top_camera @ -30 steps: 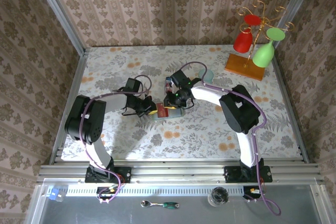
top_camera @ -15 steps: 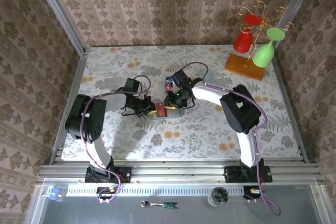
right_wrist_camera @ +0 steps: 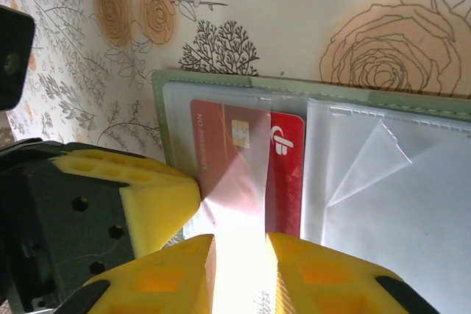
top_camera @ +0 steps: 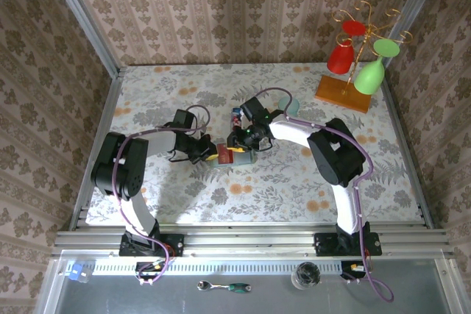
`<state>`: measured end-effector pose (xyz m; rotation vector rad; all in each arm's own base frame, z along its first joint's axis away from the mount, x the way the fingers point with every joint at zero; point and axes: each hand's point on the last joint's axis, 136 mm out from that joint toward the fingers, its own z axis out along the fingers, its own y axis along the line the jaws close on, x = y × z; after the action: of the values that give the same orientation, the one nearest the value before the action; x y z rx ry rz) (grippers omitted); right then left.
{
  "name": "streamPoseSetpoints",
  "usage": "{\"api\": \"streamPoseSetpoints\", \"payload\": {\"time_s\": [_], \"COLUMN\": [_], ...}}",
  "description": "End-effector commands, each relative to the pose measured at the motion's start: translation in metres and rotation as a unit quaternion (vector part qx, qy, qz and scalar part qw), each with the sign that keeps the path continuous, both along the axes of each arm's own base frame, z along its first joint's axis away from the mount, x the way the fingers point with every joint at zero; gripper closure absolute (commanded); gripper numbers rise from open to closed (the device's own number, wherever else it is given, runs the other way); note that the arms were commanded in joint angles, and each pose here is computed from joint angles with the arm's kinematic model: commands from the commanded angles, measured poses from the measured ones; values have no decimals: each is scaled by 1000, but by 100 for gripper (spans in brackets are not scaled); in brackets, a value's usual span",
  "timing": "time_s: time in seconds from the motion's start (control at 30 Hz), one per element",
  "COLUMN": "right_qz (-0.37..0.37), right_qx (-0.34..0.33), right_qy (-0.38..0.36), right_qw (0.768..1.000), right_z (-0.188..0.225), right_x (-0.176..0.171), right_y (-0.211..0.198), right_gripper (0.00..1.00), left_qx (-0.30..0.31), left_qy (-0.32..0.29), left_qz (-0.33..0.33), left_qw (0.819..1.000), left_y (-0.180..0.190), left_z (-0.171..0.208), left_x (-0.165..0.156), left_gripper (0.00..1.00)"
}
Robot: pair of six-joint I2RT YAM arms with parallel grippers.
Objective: Take the credit cards out of the card holder
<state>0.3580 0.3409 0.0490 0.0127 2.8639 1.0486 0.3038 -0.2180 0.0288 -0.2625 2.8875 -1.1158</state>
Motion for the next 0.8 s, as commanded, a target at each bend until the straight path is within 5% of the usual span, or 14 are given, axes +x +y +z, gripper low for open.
{"api": "streamPoseSetpoints", "payload": {"time_s": [0.0,0.23,0.77], "right_qz": [2,0,2], "right_qx": [3,-8,-29], "right_qy": [22,30,48], "right_qw": [1000,1000,998], "right_z": [-12,-23,-40], "right_x": [-3,-4,-10], "right_y": [0,-2,-9], "right_gripper": [75,75,75], "left_qx": [5,6,31], "left_qy": [-4,-6,33], "left_qz": [5,6,-3], "left_qw": [1000,1000,999], "left_y": [5,5,12], "left_z": [7,9,-16], "left_x": [-1,-1,-14], "left_gripper": [94,90,100]}}
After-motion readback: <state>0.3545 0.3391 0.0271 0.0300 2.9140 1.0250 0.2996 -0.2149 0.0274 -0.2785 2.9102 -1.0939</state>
